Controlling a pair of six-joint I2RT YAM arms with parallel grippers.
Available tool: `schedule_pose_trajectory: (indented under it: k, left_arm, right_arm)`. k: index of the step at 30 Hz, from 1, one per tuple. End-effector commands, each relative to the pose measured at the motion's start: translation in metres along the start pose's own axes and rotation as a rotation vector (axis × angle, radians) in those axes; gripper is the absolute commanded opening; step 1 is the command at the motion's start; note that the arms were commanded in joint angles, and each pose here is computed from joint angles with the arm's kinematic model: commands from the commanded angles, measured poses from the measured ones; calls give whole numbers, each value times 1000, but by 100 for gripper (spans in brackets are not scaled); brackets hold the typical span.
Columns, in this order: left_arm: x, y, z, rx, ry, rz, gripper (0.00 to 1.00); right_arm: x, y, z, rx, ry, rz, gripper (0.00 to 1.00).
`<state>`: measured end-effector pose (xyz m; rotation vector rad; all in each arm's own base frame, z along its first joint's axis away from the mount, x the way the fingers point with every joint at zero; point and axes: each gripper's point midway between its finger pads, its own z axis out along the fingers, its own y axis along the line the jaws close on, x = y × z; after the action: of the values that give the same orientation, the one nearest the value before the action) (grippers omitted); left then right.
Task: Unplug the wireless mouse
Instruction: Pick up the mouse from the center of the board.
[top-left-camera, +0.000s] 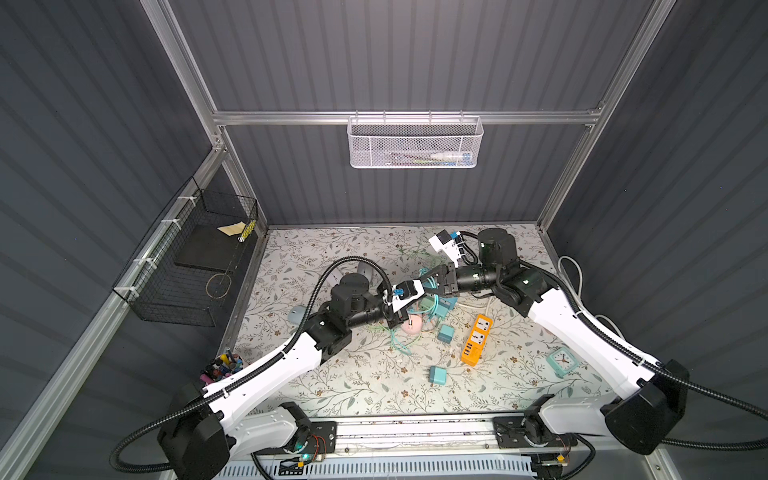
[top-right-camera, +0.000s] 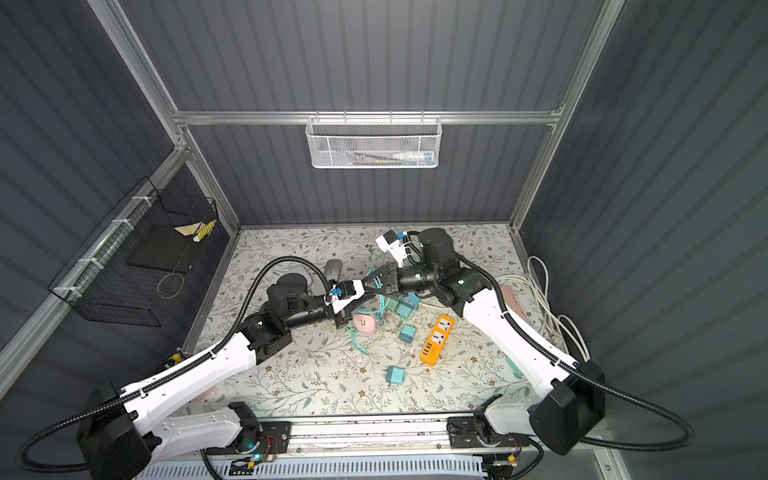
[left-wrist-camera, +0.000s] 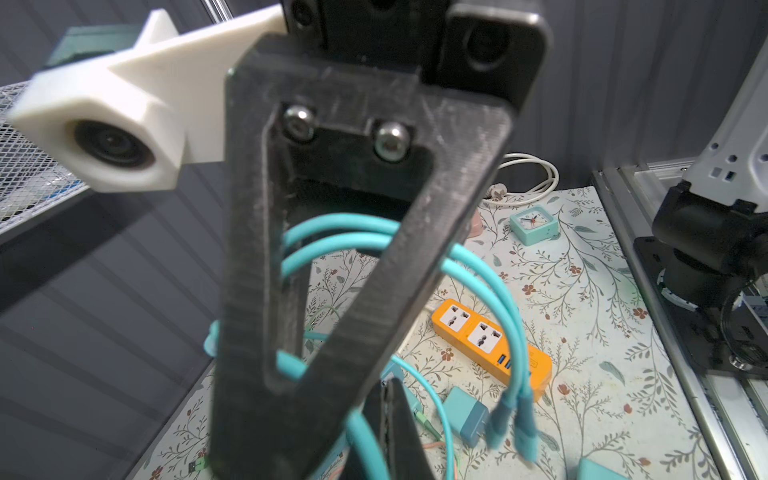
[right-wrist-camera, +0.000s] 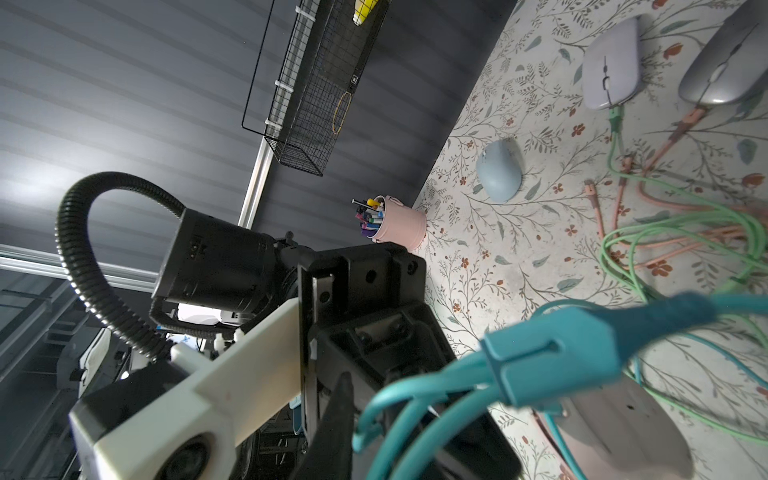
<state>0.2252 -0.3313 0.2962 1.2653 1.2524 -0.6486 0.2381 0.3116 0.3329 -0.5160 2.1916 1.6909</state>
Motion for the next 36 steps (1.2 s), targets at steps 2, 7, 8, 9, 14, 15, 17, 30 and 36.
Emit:
schedule_pose_trajectory:
  k: [2,7,8,9,14,15,17,30,36]
  left_arm:
    - [-27,5,0,7,-62,22,0]
    - [-29,10,-2,-29,-85,13,79]
    - [-32,11,-5,-41,-109,11,88]
    - [-33,13,-7,-50,-119,7,93]
    - [-32,29,-12,-122,-102,-8,100]
    - [-29,33,-12,-146,-92,-11,100]
    - [-27,41,-13,-181,-81,-10,100]
    - [-20,62,-28,-307,-40,34,100]
    - [-19,68,-31,-328,-34,40,100]
  right_arm:
    - [-7,13,-2,-20,-21,-33,0]
    - [-11,27,-19,49,-32,-73,0]
    - [-11,26,-24,90,-31,-84,0]
    - [-12,25,-28,139,-34,-100,0]
    - [-21,6,-47,356,-44,-164,0]
    - [-25,2,-48,381,-46,-165,0]
    - [-33,-9,-46,415,-50,-173,0]
    - [-95,-66,-17,602,1,-266,0]
    - [-97,-71,-27,665,8,-340,0]
